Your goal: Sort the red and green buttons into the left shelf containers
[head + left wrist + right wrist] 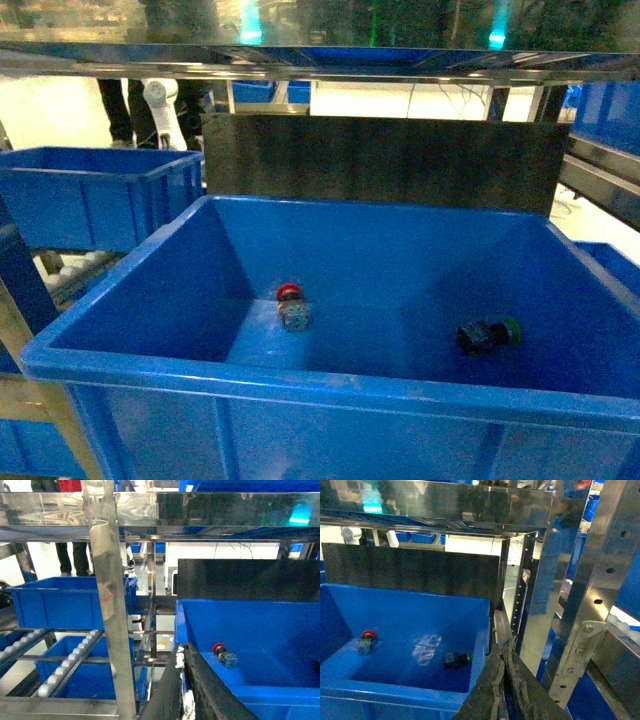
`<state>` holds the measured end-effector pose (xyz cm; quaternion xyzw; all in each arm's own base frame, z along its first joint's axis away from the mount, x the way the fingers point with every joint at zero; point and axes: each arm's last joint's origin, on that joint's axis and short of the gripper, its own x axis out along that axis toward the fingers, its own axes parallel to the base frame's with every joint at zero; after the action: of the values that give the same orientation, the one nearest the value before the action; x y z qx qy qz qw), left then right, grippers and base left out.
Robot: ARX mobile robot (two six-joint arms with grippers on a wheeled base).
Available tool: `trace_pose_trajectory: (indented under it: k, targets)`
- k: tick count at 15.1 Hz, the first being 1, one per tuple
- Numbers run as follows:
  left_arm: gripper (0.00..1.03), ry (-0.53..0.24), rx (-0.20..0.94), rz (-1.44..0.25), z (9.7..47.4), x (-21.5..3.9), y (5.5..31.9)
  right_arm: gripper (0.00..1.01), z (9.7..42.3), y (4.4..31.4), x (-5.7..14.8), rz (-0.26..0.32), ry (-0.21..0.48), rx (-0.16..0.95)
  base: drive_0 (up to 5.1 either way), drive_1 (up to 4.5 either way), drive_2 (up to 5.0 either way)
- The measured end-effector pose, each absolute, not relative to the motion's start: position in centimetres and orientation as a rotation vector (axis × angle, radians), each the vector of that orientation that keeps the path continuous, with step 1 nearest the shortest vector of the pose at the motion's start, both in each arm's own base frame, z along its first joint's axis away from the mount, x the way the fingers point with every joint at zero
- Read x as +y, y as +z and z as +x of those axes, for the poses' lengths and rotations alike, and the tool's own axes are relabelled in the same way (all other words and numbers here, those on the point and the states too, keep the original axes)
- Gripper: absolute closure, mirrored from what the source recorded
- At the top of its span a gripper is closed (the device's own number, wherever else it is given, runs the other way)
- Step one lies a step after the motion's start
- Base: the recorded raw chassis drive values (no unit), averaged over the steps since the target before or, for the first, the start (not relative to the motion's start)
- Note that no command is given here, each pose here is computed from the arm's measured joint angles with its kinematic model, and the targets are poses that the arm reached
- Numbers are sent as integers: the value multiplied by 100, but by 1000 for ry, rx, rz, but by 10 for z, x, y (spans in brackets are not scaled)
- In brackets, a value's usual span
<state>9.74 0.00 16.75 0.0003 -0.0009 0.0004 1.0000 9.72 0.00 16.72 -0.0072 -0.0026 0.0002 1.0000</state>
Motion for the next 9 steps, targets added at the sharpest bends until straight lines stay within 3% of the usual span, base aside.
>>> trace_pose_trajectory:
  k: [4,5,9]
  targets:
    - [101,0,-1,0,97,0,167,99,97,167,0,-14,0,-4,0,0,0]
    - [95,1,-1,0,97,0,167,99,97,167,0,-15,0,-4,0,0,0]
    - [45,0,-1,0,97,0,167,48,97,167,0,-14,0,-4,0,0,0]
